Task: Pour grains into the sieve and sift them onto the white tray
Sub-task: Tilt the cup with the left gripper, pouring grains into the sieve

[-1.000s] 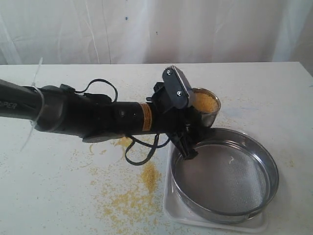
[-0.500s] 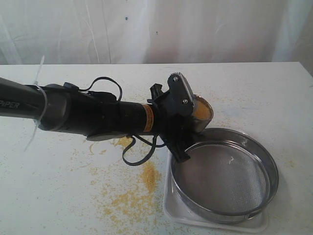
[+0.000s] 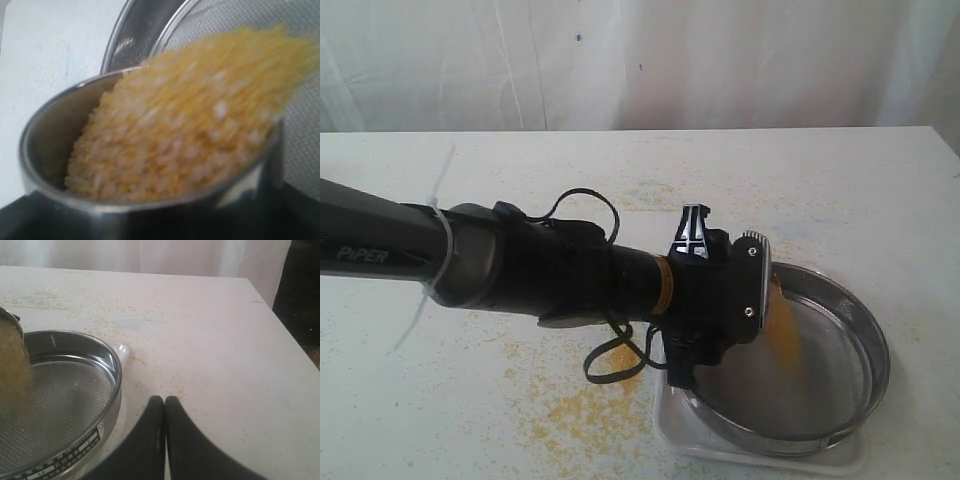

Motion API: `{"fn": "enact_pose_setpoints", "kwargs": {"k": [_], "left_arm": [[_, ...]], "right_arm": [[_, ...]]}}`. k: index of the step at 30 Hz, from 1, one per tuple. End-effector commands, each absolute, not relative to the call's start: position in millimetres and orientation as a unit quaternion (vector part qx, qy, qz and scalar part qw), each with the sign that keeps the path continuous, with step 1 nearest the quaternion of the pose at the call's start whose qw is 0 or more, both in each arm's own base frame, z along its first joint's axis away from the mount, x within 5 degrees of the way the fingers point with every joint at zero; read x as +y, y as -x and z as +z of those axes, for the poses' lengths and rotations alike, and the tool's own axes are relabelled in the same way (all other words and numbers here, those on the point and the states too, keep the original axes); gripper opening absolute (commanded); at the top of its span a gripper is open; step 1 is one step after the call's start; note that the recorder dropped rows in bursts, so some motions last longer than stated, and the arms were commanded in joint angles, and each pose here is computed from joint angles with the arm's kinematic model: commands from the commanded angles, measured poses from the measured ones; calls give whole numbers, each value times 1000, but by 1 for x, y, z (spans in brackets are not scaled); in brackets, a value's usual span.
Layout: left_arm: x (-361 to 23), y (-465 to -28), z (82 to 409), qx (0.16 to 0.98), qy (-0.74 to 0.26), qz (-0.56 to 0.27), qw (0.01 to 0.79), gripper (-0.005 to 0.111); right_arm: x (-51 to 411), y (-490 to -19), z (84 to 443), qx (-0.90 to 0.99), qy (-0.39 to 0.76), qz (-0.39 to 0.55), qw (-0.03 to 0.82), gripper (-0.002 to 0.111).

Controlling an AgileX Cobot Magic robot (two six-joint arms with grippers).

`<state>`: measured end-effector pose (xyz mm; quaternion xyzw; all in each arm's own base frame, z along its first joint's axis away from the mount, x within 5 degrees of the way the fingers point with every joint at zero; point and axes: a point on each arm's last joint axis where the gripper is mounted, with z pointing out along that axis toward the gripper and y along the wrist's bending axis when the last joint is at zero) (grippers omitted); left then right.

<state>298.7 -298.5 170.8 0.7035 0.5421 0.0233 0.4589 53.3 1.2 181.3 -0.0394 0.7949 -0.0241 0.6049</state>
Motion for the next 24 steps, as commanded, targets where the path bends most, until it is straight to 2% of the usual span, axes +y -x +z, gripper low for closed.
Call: {"fn": "enact_pose_setpoints", "kwargs": {"k": [1, 9, 17, 24], "left_arm": [[-302, -301, 184, 525, -702, 30, 480, 0], [-311, -310, 207, 506, -693, 39, 512, 0], [-306, -313, 204, 461, -743, 107, 473, 0], [-305, -313, 204, 456, -748, 113, 469, 0]], "right_arm": [[1, -53, 182, 792, 45, -29, 608, 0], [1, -53, 182, 792, 45, -29, 608, 0], [1, -53, 182, 792, 45, -29, 608, 0], [1, -53, 182, 792, 45, -29, 608, 0]]}}
